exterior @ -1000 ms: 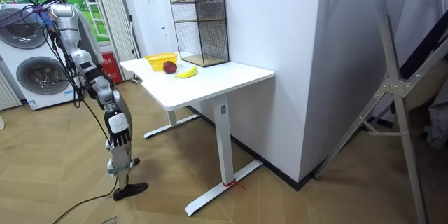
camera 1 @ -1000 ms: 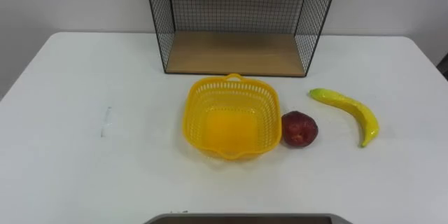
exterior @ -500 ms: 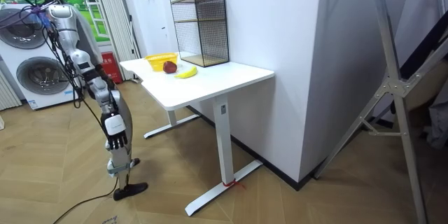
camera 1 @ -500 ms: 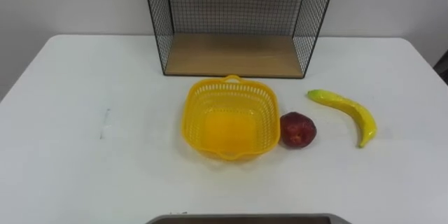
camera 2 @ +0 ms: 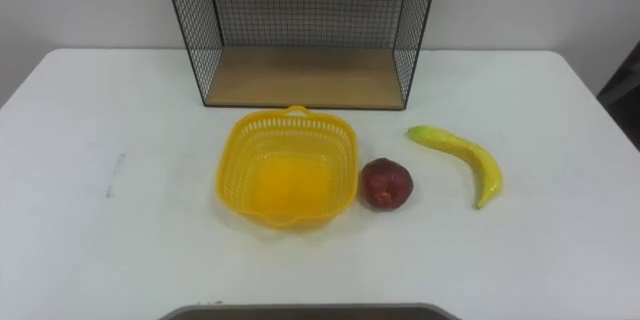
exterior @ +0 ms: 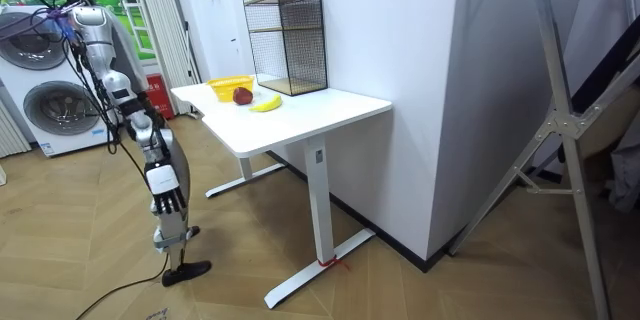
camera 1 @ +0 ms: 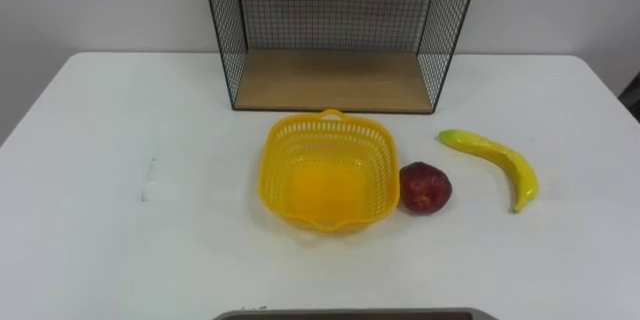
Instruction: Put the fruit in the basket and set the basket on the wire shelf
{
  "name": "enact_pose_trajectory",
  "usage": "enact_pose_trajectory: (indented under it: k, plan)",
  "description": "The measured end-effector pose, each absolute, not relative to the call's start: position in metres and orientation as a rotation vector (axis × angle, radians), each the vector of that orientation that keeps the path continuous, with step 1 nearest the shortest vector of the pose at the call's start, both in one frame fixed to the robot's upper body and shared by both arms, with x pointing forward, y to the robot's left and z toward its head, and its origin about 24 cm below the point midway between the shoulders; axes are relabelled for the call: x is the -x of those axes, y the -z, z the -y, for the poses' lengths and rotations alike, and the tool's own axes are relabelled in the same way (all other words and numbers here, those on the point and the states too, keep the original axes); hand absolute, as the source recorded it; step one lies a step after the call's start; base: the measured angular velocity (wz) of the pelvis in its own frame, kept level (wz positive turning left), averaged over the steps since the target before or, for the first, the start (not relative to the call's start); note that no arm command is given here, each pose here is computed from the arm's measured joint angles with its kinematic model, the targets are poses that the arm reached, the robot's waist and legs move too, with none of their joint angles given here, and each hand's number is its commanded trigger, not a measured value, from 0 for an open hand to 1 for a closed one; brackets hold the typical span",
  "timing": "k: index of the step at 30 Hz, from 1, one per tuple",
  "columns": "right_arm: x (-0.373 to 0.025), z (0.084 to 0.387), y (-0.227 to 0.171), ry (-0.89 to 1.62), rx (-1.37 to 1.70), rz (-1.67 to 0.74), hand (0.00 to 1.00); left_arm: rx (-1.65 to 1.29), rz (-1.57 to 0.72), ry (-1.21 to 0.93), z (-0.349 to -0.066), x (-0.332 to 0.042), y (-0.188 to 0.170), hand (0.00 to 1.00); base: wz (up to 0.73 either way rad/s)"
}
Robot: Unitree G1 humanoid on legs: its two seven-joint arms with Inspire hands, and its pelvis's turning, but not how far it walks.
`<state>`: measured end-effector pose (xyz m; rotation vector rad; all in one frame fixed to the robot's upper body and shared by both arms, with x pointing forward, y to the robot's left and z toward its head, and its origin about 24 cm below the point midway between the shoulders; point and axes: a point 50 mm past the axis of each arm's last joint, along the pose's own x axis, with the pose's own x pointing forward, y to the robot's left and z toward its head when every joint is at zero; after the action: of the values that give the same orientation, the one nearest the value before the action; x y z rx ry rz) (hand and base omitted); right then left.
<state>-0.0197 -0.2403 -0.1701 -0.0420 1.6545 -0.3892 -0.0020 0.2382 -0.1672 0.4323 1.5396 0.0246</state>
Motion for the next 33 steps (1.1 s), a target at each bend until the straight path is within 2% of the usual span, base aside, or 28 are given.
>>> enact_pose_trajectory:
  k: [3, 8, 16, 20, 27, 33]
  plan:
    - [0.024, 0.243, 0.169, 0.656, -0.184, -1.602, 0.0, -0.422, -1.545, -0.048, -0.239, 0.006, 0.167, 0.0, -0.06]
    - [0.011, 0.252, 0.167, 1.151, -0.7, -1.318, 0.0, -0.392, -1.542, -0.161, -0.249, 0.017, 0.164, 0.0, -0.01]
    - [-0.01, 0.286, 0.155, 1.625, -1.166, -0.869, 0.0, -0.382, -1.477, -0.307, -0.263, 0.021, 0.156, 0.0, -0.01]
    - [-0.028, 0.312, 0.139, 1.761, -1.269, -0.637, 0.0, -0.385, -1.449, -0.335, -0.267, 0.017, 0.154, 0.0, -0.08]
    - [-0.052, 0.343, 0.105, 1.874, -1.237, -0.464, 0.0, -0.394, -1.423, -0.331, -0.269, 0.014, 0.153, 0.0, -0.02]
    - [-0.095, 0.382, 0.027, 1.888, -0.826, -0.2, 0.0, -0.433, -1.379, -0.341, -0.276, 0.004, 0.15, 0.0, 0.07]
